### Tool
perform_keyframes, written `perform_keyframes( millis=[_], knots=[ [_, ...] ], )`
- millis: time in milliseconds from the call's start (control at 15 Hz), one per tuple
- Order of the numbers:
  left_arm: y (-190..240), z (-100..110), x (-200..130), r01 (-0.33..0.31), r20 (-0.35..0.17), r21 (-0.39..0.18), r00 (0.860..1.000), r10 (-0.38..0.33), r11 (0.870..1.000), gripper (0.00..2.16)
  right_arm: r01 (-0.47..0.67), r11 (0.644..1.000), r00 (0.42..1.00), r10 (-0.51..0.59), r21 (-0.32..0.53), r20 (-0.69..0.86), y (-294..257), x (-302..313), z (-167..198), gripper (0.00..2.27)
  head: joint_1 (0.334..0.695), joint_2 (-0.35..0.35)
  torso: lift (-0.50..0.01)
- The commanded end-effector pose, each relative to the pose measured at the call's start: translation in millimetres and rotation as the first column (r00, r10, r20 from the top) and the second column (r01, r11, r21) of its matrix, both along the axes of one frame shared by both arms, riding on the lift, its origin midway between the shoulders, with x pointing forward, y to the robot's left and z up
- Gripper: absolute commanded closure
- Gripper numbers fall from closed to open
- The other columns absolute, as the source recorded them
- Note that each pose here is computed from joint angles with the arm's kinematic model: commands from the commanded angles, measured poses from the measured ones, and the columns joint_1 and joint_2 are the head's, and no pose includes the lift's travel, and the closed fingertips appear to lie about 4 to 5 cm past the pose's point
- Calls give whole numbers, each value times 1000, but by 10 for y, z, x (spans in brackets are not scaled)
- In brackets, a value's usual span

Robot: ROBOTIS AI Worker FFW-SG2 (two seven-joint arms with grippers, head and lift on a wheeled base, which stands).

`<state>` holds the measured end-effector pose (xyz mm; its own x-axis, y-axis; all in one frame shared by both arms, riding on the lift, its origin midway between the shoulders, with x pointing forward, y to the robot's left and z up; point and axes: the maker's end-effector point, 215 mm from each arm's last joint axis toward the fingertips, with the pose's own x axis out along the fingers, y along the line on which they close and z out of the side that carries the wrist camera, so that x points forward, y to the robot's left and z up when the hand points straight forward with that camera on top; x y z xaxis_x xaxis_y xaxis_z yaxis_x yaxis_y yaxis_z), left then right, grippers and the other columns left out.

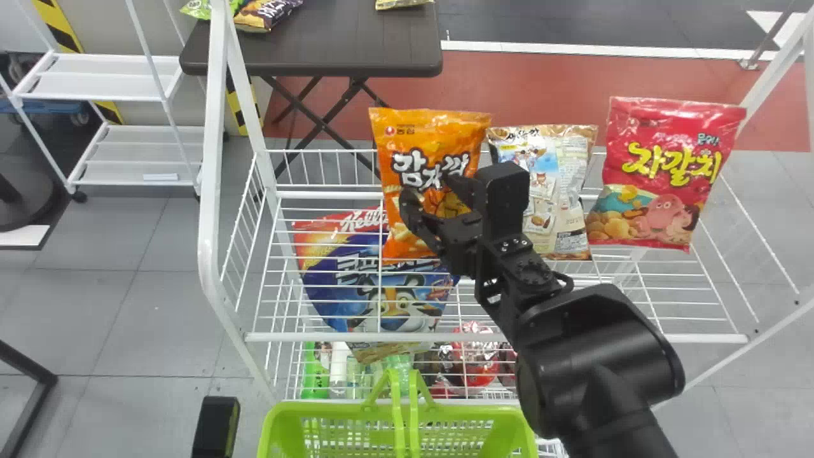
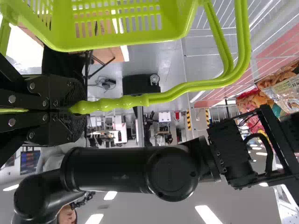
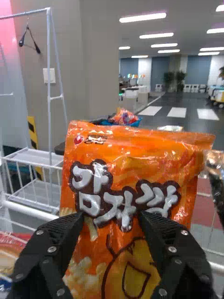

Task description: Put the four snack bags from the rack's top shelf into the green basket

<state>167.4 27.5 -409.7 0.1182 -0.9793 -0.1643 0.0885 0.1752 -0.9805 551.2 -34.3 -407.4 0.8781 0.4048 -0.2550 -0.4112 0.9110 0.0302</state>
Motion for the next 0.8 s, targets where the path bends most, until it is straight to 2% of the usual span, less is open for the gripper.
perform_keyframes(
  millis=[0, 333, 533, 733],
  knots=[
    [11, 2, 8, -4, -1, -2, 1000, 4, 1000, 2145, -23, 1000, 1000, 23, 1, 0, 51, -67, 10, 2196, 695, -16, 0],
    [22, 11, 15, -7, -1, -6, 1000, 7, 1000, 2142, -46, 998, 999, 45, 43, 20, 84, -235, 175, 2223, 695, 4, 0],
    [38, 8, 27, -13, -1, -4, 1000, 13, 1000, 2145, -55, 996, 998, 54, 69, 23, 60, -551, 403, 2223, 695, 8, 0],
    [75, 3, 49, -23, 2, 1, 1000, 23, 1000, 2145, -55, 997, 999, 54, 57, 5, -175, -961, 659, 2223, 695, 6, 0]
  ],
)
